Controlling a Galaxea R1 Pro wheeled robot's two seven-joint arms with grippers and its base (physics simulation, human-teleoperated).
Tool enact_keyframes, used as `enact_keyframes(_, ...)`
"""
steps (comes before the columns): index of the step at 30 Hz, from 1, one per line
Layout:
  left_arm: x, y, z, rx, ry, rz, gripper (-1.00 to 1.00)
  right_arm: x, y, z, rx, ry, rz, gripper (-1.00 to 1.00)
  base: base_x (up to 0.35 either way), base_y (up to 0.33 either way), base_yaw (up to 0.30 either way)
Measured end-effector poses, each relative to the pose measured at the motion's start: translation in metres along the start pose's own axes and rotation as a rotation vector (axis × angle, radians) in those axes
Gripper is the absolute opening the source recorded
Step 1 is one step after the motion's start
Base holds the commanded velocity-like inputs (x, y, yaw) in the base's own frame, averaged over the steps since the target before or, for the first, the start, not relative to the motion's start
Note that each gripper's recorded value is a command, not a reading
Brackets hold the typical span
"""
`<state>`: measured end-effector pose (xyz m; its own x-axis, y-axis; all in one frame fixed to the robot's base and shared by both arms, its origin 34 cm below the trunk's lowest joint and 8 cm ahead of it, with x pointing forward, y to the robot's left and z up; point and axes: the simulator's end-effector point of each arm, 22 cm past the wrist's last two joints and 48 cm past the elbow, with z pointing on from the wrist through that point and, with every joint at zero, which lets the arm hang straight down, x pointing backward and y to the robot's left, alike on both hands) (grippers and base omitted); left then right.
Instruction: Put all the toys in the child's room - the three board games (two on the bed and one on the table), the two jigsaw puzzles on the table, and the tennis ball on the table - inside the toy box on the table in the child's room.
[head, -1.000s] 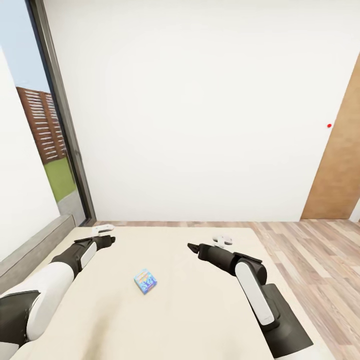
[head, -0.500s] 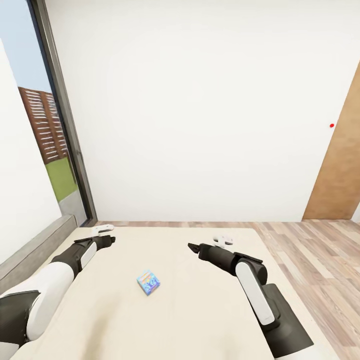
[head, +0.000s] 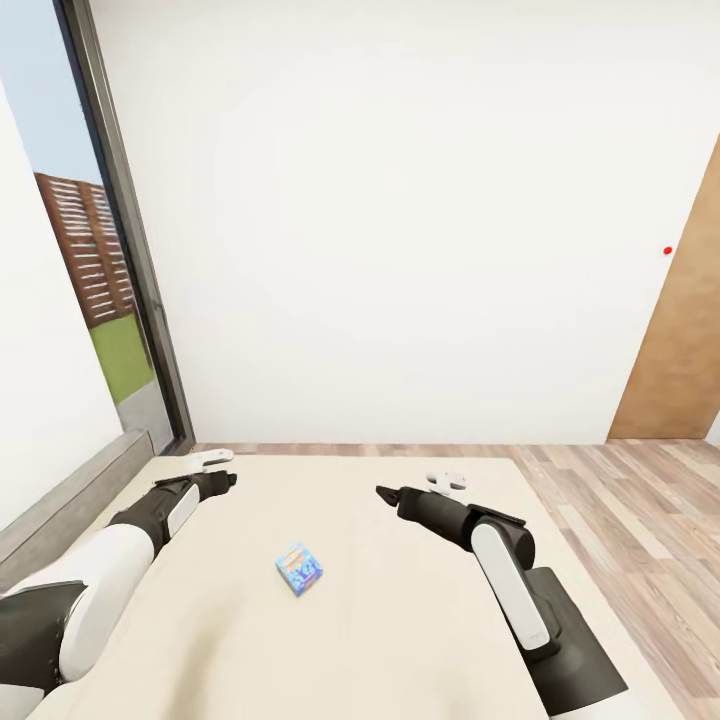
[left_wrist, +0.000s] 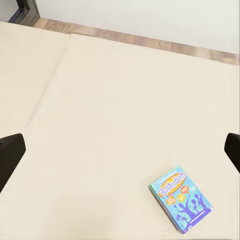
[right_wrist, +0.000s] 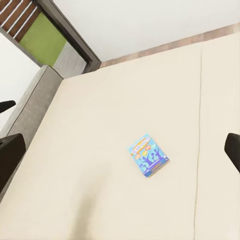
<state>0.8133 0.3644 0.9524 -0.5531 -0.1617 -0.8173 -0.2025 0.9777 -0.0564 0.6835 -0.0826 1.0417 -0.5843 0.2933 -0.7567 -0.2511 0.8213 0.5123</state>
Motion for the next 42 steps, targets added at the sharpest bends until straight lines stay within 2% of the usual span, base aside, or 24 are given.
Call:
enact_keyframes(6,0.002,-0.010,0.000,0.013,0.002,0.001,1.00,-0.001,-0.001,0.000,0.000,-0.002,0.003,1.00,0.003,0.002,0.000)
enact_keyframes(20,0.005,-0.010,0.002,0.013,0.007,0.002,1.00,0.002,0.003,0.001,-0.024,0.005,0.006,1.00,0.000,0.000,0.000)
enact_keyframes(42,0.030,-0.007,0.016,0.005,0.047,0.007,1.00,0.016,-0.008,0.011,-0.017,0.040,0.024,1.00,0.000,0.000,0.000)
